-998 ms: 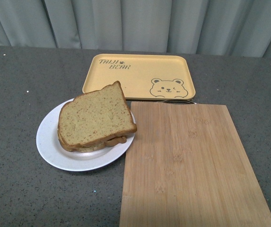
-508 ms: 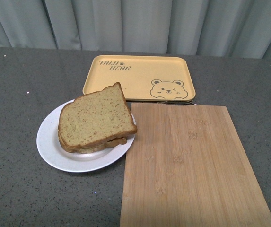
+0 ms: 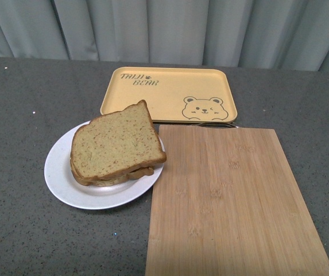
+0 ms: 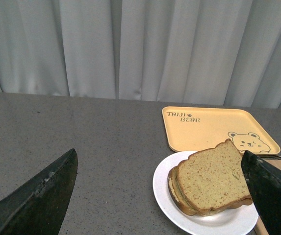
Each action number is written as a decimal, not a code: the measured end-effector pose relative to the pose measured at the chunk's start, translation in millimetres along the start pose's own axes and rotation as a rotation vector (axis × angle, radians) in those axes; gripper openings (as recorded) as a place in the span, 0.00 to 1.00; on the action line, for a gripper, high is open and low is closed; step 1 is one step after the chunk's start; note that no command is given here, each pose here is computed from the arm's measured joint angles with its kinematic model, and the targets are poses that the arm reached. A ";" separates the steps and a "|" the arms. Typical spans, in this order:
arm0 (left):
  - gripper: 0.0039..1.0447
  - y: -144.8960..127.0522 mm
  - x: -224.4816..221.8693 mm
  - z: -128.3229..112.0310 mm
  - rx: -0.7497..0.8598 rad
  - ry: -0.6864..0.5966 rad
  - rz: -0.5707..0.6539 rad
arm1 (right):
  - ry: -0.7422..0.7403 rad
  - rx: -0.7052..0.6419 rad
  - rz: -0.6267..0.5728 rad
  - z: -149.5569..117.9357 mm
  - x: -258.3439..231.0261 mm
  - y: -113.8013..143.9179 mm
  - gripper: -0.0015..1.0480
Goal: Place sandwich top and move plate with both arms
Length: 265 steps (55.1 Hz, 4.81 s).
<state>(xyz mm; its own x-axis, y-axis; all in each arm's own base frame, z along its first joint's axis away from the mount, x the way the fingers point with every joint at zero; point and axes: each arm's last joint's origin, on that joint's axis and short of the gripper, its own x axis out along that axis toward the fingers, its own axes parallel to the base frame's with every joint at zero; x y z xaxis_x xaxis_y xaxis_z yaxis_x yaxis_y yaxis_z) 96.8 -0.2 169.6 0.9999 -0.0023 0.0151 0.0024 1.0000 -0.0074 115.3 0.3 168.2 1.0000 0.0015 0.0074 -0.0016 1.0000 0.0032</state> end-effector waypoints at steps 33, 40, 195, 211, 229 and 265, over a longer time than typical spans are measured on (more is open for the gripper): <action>0.94 0.0 0.0 0.0 0.000 0.000 0.000 | 0.003 0.000 0.003 -3.0 -17.7 0.1 0.01; 0.94 0.0 0.0 0.0 0.000 0.000 0.000 | 0.005 -0.002 0.003 -3.1 -17.7 0.1 0.04; 0.03 -1.7 189.6 -118.9 -1.295 0.876 -0.106 | 0.005 -0.001 0.003 -3.2 -17.7 0.0 0.91; 0.03 -34.1 234.0 -96.0 -1.308 0.821 -0.179 | 0.005 -0.001 0.003 -3.2 -17.7 0.0 0.91; 0.03 -96.1 316.0 -98.2 -1.268 0.858 -0.208 | 0.005 -0.002 0.003 -3.2 -17.7 0.0 0.91; 0.18 -128.4 375.8 -129.8 -1.282 0.881 -0.172 | 0.005 -0.001 0.002 -3.2 -17.7 0.0 0.91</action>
<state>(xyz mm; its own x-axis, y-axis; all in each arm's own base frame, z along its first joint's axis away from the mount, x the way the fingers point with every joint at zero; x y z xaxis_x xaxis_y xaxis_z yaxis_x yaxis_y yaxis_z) 474.2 -130.5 46.4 0.6786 -0.5736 -0.4589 -0.3342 0.3152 -0.8882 97.7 0.3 165.0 1.0000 0.0038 0.0021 -0.0038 1.0000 0.0021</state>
